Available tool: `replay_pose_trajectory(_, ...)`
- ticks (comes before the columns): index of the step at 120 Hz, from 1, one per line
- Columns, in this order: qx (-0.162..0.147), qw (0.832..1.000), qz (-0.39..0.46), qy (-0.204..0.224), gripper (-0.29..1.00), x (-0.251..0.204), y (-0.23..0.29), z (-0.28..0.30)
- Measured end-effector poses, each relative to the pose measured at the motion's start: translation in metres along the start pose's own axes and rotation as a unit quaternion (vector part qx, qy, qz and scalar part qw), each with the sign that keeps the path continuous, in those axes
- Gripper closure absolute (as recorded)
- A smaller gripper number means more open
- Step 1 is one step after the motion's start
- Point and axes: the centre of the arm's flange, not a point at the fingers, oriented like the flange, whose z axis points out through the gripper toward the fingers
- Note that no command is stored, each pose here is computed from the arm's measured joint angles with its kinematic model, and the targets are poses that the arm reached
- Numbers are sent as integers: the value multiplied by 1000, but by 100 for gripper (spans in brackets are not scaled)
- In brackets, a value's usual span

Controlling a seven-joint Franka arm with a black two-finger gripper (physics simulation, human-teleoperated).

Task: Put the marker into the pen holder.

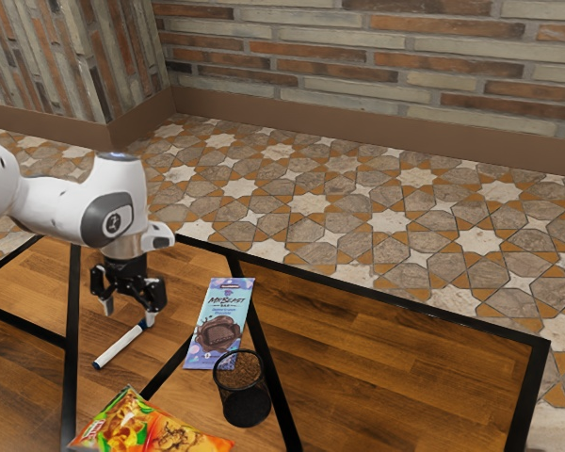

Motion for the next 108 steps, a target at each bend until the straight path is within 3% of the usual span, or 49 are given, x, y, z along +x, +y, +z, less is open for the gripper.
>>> replay_pose_trajectory(75, 4, 999, 49, -18, 1, 2, -6, 38)
replay_pose_trajectory(108, 31, 996, 87, -9, 48, 5, -9, 31)
